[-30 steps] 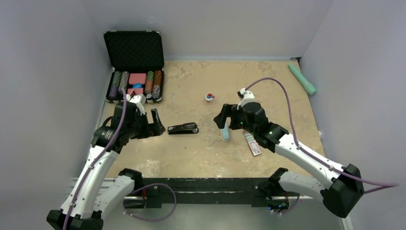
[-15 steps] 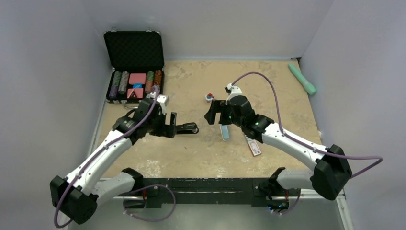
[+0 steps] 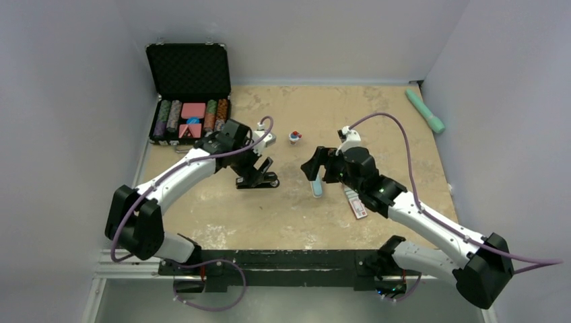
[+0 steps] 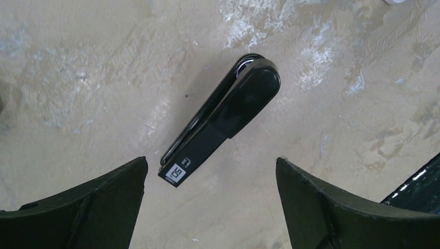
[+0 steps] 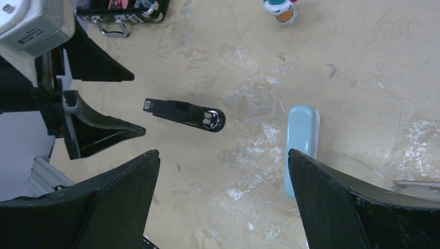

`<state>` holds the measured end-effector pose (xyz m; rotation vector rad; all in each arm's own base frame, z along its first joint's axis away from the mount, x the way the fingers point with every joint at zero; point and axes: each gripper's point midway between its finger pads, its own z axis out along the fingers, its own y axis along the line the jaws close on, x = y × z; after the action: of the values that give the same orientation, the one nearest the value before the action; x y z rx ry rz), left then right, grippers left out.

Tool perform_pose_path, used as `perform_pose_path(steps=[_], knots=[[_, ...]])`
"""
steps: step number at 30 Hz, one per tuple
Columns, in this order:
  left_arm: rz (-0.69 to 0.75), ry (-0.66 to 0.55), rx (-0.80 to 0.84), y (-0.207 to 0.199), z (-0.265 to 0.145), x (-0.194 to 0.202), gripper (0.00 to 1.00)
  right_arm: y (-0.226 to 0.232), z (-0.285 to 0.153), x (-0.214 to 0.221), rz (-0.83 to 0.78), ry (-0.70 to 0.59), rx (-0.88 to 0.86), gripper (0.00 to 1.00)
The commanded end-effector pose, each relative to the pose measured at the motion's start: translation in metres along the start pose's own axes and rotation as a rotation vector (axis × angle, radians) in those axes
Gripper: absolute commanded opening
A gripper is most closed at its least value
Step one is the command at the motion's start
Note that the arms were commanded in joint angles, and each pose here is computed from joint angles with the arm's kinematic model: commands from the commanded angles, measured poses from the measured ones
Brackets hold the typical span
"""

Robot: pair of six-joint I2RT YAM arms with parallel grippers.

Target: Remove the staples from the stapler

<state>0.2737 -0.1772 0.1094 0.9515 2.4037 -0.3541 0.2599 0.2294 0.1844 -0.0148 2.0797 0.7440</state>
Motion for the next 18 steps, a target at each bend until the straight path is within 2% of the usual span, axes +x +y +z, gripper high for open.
perform_pose_path(steps=[1, 10, 13, 18], knots=[[0.181, -0.068, 0.076, -0.005, 0.007, -0.034, 0.96, 0.006, -0.006, -0.008, 0.020, -0.038, -0.031, 0.99], [0.220, -0.019, 0.208, -0.020, 0.048, -0.031, 0.89, 0.005, -0.011, 0.003, 0.026, -0.015, -0.059, 0.99], [0.210, 0.016, 0.246, -0.024, 0.054, -0.028, 0.81, 0.005, -0.013, 0.003, 0.026, -0.015, -0.061, 0.99], [0.222, 0.024, 0.246, -0.027, 0.055, -0.027, 0.73, 0.004, -0.013, 0.006, 0.024, -0.011, -0.063, 0.99]])
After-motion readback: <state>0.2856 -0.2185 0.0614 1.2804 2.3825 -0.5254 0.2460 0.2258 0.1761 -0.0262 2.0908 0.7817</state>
